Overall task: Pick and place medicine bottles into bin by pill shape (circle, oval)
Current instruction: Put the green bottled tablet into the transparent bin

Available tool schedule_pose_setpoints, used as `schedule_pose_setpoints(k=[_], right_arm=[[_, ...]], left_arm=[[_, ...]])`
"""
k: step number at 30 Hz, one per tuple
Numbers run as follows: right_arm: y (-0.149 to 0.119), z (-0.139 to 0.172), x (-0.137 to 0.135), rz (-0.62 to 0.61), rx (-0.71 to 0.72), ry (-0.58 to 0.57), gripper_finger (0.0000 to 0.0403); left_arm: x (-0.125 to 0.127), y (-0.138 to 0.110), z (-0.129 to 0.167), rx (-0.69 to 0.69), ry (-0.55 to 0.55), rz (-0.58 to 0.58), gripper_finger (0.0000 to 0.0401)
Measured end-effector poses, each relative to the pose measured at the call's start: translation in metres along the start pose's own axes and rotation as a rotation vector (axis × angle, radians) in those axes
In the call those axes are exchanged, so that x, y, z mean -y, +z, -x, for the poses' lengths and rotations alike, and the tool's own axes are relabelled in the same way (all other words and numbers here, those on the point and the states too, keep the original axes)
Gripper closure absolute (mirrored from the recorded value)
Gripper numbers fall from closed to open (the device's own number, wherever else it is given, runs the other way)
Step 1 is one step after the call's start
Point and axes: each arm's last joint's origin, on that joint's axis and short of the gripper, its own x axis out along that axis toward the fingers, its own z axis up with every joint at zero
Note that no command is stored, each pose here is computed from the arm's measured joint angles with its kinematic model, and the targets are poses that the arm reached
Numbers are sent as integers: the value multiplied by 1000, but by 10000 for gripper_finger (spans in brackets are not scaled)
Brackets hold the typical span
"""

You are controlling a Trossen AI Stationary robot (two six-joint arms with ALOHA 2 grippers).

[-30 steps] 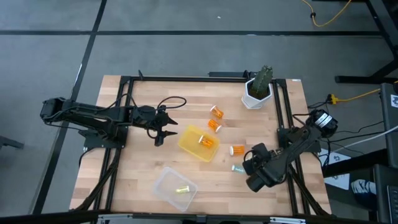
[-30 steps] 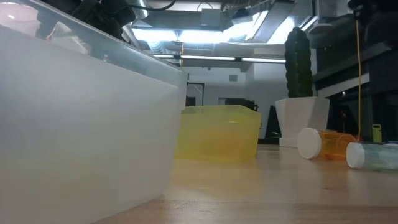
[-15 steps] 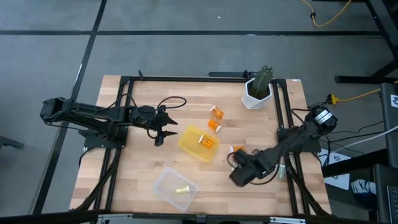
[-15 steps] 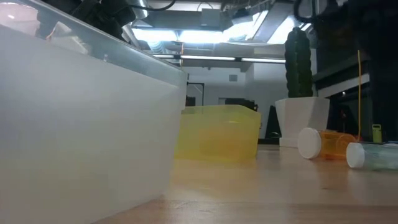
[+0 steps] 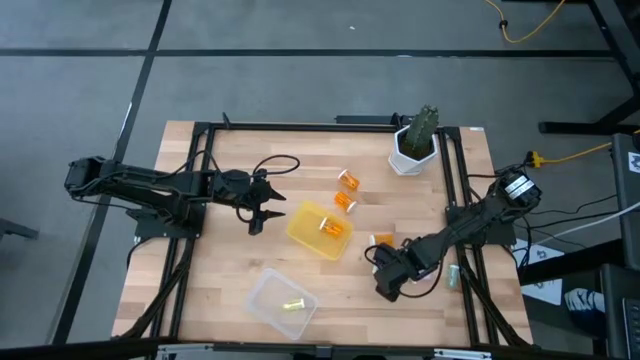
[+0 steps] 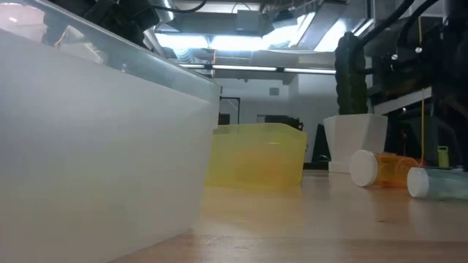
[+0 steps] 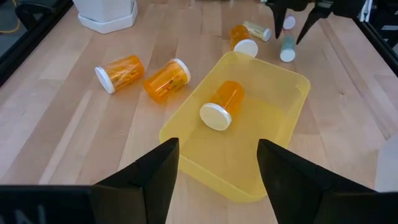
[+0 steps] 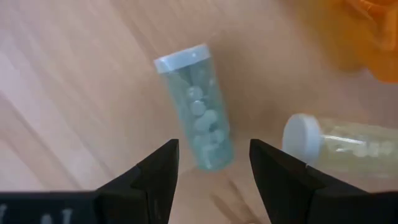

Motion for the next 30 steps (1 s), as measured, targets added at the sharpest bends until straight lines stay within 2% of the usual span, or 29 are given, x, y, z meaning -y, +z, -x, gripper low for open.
schedule_pose_setpoints(k=[7, 21, 30], right_arm=[[4, 0, -2, -4, 21, 28, 203], [23, -5, 9, -65, 34, -10, 203], [30, -7, 8, -61, 56, 9, 203]], left_arm=[[0, 0, 0, 0, 0, 0, 189], [0, 0, 0, 0, 0, 0, 189], [0, 0, 0, 0, 0, -7, 189]])
